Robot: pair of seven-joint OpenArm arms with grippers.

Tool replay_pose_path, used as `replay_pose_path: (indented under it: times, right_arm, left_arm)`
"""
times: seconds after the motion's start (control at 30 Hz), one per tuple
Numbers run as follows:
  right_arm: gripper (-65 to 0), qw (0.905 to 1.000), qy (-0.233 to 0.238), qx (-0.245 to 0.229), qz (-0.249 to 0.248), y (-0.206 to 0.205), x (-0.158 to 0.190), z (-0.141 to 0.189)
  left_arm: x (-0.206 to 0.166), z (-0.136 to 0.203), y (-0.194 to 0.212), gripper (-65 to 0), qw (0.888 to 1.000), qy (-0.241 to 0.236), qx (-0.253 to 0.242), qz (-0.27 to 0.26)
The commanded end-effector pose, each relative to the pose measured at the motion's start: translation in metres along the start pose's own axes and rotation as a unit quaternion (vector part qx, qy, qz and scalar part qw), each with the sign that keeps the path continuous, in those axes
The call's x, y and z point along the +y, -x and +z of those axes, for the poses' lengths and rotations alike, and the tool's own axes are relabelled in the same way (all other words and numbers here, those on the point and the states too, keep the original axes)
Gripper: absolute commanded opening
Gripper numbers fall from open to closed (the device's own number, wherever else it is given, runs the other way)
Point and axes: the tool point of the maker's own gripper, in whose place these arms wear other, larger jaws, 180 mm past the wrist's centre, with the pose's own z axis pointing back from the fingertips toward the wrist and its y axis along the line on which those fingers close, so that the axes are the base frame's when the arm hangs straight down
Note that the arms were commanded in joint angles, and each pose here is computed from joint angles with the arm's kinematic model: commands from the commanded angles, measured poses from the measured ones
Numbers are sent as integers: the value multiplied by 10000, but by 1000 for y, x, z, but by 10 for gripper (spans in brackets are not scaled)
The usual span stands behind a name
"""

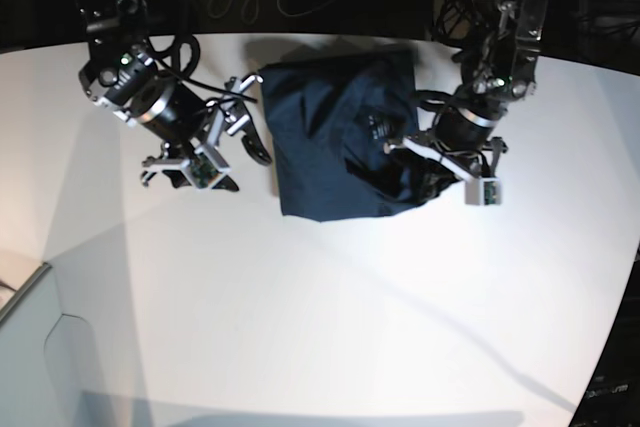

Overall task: Layout the t-shirt on the table in an organized manner, then fold the t-shirt properly
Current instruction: 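Press the folded bundle with the left gripper and release the right gripper, then lift the left gripper off the folded navy shirt and withdraw it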

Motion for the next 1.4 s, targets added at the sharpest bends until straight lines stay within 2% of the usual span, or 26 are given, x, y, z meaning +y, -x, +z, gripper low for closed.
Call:
replay_pose_path:
  times: [0.0,0.1,0.17,0.3,0.37,0.43,0.47,0.6,0.77,1.1,1.17,1.37]
  right_arm:
    - [-324,9997,0,-238,8,-11,-3,1]
    - [-324,9999,-22,-145,-58,-4,-3,-2]
    - [-324,9999,-40,-89,-107,1,-2,-4]
    - [-324,9999,-63,-46,-146,5,-1,-5]
    - [-324,9998,-71,-51,-150,5,0,-6]
    - [-324,9999,-68,-57,-146,4,0,-6]
    - [-324,9999,-66,-71,-142,4,0,-6]
    - [-324,9999,-56,-71,-133,3,-1,-5]
    - [-324,9999,-55,-67,-127,4,-1,-5]
    - [-324,9999,-54,-82,-135,3,-1,-5]
    - [-324,9999,-56,-64,-133,4,-1,-5]
    - [-324,9999,-69,-25,-142,7,0,-4]
  left_arm:
    - [2,1,-20,-635,9995,21,-306,-11]
    - [15,4,-24,-604,9992,-136,-367,55]
    - [21,5,-25,-524,9989,-164,-379,207]
    - [31,7,-18,-294,9978,-156,-280,579]
    - [35,7,-17,-201,9967,-132,-263,759]
    - [38,11,-19,-138,9949,-88,-278,962]
    - [42,17,-12,-126,9938,-95,-200,1087]
    - [32,40,-4,-126,9880,126,-117,1535]
    - [21,66,25,-126,9852,135,165,1702]
    - [-6,67,73,-131,9789,315,753,1874]
    - [-8,67,76,-170,9785,333,790,1876]
    - [-4,70,78,-416,9786,280,814,1870]
